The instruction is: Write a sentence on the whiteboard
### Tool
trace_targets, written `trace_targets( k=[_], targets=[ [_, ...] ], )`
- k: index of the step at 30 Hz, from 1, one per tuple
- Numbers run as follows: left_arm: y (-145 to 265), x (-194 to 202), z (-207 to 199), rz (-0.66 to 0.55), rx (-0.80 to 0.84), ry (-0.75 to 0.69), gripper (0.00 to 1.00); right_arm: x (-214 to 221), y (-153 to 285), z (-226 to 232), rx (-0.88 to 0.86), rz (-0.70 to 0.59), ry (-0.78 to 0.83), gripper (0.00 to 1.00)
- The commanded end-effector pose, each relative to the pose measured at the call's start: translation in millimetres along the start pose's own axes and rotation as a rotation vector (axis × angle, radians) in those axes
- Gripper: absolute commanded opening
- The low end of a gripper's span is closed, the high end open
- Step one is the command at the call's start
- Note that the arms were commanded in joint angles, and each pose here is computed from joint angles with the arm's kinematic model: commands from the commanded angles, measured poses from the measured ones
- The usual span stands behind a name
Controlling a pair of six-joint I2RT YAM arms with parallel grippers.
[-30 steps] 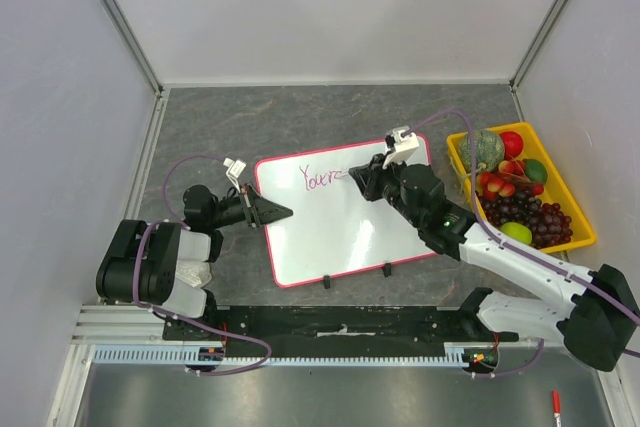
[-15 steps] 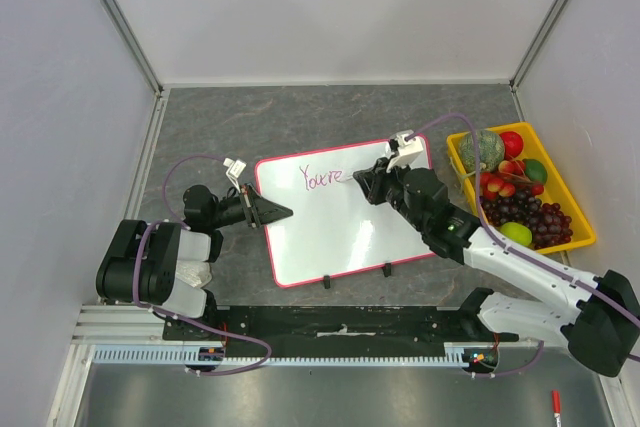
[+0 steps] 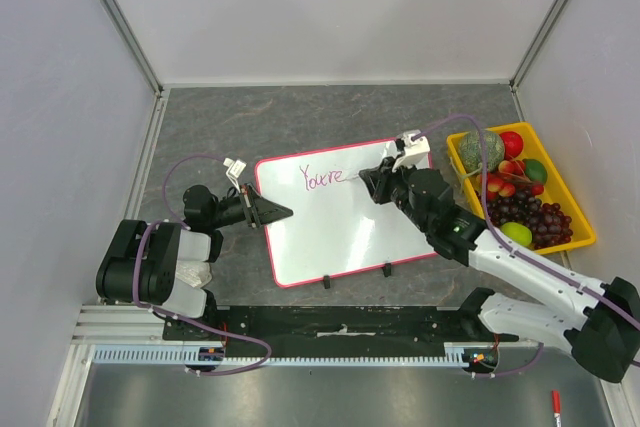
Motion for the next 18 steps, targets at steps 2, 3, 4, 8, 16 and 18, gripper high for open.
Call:
trace_targets(
  k=[2,3,4,8,16,18],
  targets=[
    [0,3,8,-0.003,-0.013,-0.068,0.02,-24,16,-3,-0.005,-0.103,-0.044,0.0],
    [0,3,8,-0.003,-0.013,-0.068,0.02,-29,20,-3,-0.007,-0.125,-0.053,0.0],
    [0,3,8,-0.001,-0.013,-0.068,0.02,-34,24,-4,-0.006,-0.148,-0.059,0.0],
    [0,3,8,-0.003,-0.013,-0.068,0.02,-45,33,-6,-0.003,-0.184,-0.063,0.0],
    [0,3,8,-0.004,-0.015,-0.066,0.02,-37,34,-10,0.012,-0.15,-0.045,0.0],
    [0,3,8,-0.002,-0.014,-0.065,0.02,-34,34,-11,0.013,-0.143,-0.044,0.0]
  ],
)
Point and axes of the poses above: each gripper's point midway between its finger pads, its own y axis back along the fingers, its own z axis along the line the jaws close on, x = y × z, the point moved 9 cm from there along y, back along the fingers, and after that the axes turned 14 degrees about y, right-handed, at the moved point
